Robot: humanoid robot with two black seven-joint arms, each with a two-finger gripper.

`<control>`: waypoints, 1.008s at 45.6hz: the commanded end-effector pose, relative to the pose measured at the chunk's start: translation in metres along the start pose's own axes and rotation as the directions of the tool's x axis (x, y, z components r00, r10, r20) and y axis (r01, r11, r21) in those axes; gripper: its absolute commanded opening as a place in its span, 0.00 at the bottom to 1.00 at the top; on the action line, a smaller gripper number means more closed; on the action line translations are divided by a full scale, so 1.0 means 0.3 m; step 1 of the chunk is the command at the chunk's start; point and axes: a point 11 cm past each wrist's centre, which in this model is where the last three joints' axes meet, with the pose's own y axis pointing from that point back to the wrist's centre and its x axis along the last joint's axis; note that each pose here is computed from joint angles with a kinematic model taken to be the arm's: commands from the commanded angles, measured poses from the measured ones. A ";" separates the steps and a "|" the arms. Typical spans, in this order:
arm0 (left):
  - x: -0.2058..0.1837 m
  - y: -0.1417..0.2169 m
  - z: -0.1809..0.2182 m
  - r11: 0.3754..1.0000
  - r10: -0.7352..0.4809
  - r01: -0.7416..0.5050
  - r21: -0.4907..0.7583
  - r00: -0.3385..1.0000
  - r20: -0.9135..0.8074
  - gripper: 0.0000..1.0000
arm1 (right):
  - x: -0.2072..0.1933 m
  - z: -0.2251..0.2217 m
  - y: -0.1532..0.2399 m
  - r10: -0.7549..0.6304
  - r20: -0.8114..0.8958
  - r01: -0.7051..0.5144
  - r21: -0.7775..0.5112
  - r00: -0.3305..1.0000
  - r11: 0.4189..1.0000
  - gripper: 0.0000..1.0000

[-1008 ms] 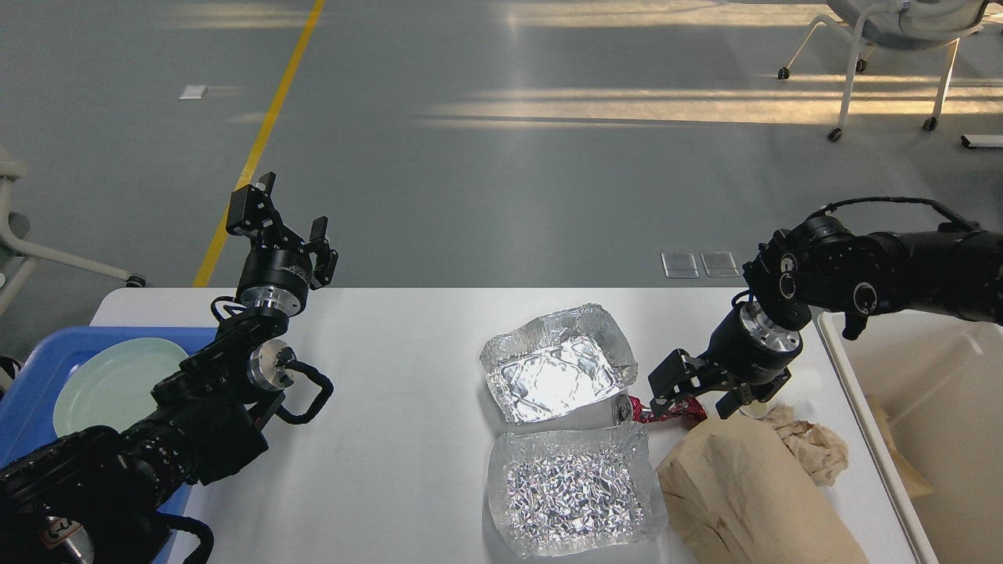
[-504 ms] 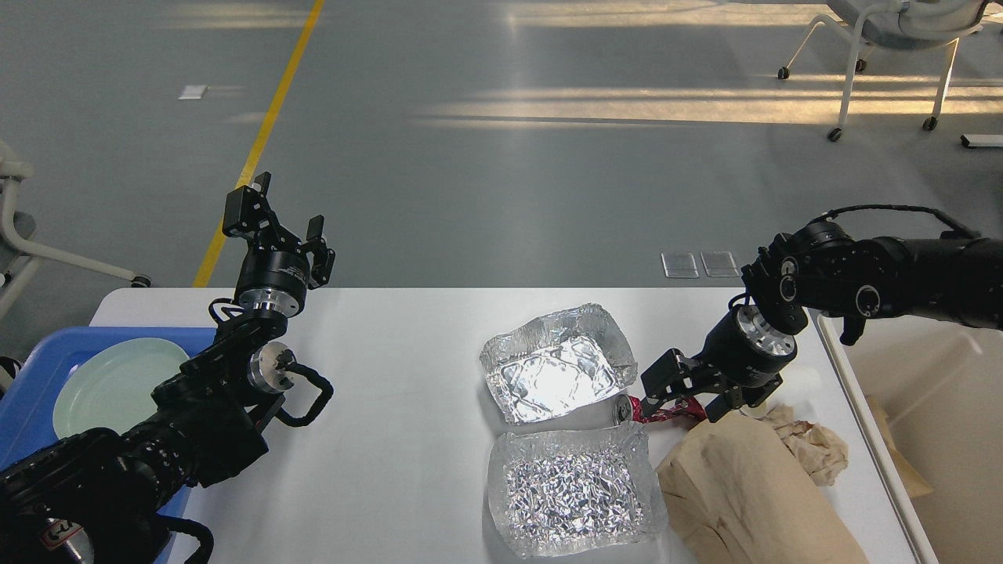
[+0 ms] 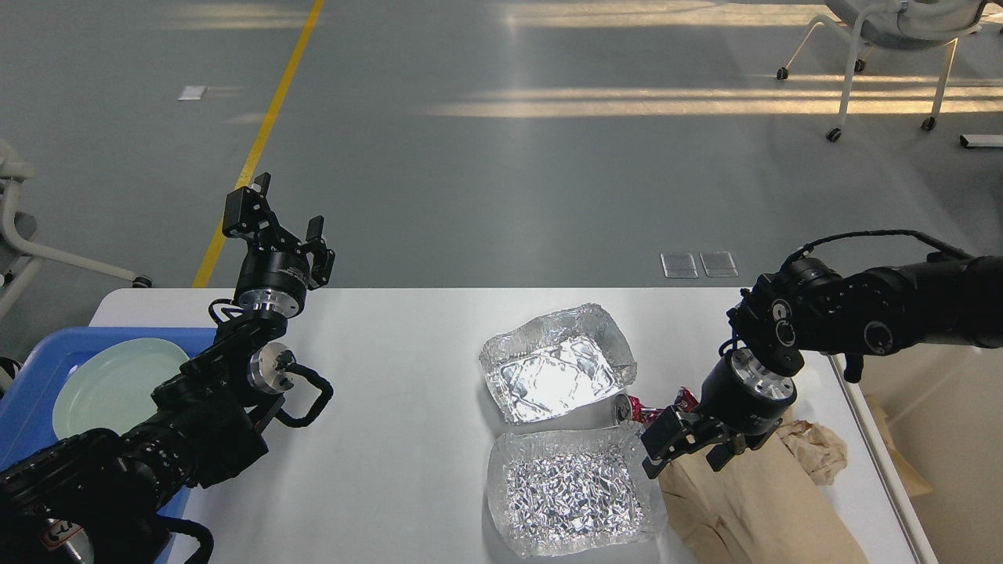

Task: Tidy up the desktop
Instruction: 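Lower the right gripper down onto the brown paper bag, then close the right gripper on the brown paper bag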

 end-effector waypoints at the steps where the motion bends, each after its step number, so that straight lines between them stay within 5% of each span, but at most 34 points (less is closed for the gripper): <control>1: 0.000 0.000 0.000 1.000 0.000 0.000 -0.001 1.000 0.000 1.00 | -0.012 0.018 -0.030 0.012 -0.057 -0.013 -0.033 0.998 0.999 1.00; 32: -0.002 0.000 0.000 1.000 -0.001 0.001 -0.001 1.000 -0.001 1.00 | -0.076 0.132 -0.175 0.131 -0.287 -0.166 -0.101 0.949 0.981 0.97; 46: 0.000 0.000 0.000 1.000 0.000 0.000 -0.001 1.000 0.000 1.00 | -0.083 0.160 -0.187 0.166 -0.302 -0.204 -0.098 0.939 0.974 0.78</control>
